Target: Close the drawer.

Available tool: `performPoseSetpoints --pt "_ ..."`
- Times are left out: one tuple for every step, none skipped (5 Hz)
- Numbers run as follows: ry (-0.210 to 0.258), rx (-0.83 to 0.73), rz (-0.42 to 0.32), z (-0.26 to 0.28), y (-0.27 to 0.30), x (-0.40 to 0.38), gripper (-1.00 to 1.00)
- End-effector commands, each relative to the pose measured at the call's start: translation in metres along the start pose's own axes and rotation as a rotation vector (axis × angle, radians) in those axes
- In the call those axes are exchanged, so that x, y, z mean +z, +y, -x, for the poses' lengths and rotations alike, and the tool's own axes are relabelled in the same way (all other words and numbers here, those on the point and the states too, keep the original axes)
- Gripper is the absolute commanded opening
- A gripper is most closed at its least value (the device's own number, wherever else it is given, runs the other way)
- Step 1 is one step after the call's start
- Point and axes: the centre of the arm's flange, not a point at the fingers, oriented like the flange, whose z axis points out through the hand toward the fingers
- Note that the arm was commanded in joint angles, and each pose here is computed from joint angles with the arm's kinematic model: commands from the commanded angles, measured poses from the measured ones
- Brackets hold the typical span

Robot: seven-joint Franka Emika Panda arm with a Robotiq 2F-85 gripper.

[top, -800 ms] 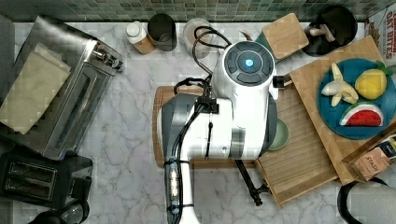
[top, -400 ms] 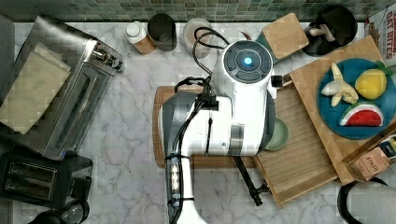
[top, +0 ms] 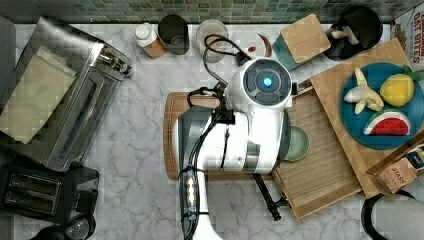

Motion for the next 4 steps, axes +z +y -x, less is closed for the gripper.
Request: performPoseSetpoints --pt "-0.038 -0.468 -0.106 0.068 -0.015 0.014 -1.00" --pt "-0.052 -0.689 -0.066 0.086 -0.019 0.029 -1.00" --pt "-0.008 -0.815 -0.025 0.111 -0.016 0.042 -1.00" --pt "-0.059 -0.948 0.028 0.122 -0.006 0.061 -1.00"
